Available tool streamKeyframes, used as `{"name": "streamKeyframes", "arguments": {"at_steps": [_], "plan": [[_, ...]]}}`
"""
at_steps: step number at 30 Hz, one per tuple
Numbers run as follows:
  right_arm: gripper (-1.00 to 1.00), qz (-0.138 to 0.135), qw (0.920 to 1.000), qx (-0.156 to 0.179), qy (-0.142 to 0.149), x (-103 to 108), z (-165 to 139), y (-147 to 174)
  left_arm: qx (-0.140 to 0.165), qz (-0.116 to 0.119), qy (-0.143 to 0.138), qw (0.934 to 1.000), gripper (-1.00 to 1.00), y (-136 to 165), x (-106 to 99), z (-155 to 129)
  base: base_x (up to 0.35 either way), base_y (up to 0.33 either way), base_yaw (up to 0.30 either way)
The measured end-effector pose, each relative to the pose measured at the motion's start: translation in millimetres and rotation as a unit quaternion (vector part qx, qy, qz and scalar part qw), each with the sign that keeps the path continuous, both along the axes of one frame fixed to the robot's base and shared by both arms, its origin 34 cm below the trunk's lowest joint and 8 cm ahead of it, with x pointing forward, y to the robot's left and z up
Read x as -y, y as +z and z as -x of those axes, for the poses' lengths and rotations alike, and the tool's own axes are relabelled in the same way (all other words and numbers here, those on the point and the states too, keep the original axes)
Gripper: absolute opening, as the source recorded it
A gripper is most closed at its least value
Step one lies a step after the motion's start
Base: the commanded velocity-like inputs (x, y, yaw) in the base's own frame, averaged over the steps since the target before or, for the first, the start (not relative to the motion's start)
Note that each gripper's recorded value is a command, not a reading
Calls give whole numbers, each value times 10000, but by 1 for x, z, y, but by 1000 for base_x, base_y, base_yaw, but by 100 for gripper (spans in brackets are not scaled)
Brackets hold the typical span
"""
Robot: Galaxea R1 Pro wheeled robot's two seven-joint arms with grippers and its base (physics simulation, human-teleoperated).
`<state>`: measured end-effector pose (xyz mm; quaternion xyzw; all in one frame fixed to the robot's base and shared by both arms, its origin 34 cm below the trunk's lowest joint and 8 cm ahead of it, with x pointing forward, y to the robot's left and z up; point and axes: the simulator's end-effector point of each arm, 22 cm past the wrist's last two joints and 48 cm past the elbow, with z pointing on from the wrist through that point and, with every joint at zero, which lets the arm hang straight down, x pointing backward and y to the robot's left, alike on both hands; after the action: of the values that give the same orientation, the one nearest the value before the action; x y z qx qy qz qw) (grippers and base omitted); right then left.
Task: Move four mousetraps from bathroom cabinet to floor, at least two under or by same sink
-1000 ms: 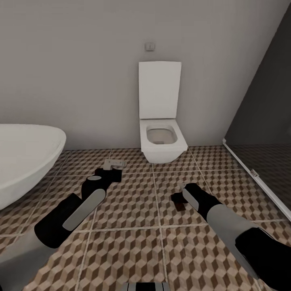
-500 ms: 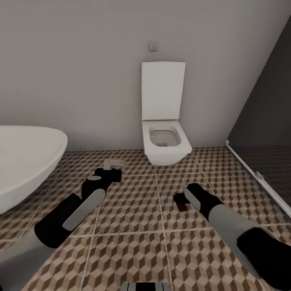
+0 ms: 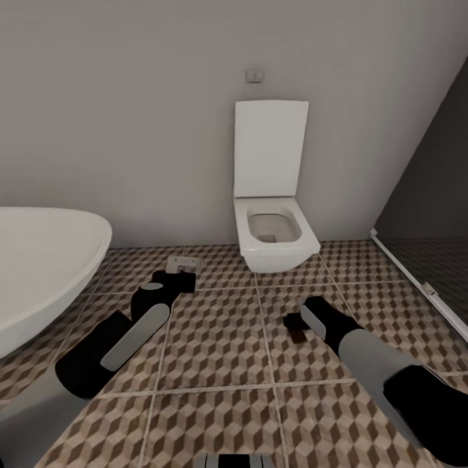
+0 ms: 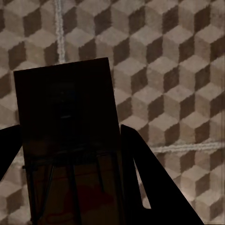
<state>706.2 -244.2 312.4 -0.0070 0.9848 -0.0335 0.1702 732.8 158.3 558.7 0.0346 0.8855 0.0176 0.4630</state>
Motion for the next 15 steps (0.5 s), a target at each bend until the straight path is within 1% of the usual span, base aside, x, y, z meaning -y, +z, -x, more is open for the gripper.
{"name": "streamKeyframes", "arguments": {"at_steps": [3,7,15], "plan": [[-100,70,9999,-96,-69,11,6,-6,-1,-1,-2,10000,-100,0,0,0,134,-68,0],[-100,117,9998,-139,-118,20,10,-8,1,0,-5,10000,-100,0,0,0,55,-28,0],[-100,126,9997,-153,-138,22,11,-9,6,5,-7,10000,-100,0,1,0,12,-6,0]]}}
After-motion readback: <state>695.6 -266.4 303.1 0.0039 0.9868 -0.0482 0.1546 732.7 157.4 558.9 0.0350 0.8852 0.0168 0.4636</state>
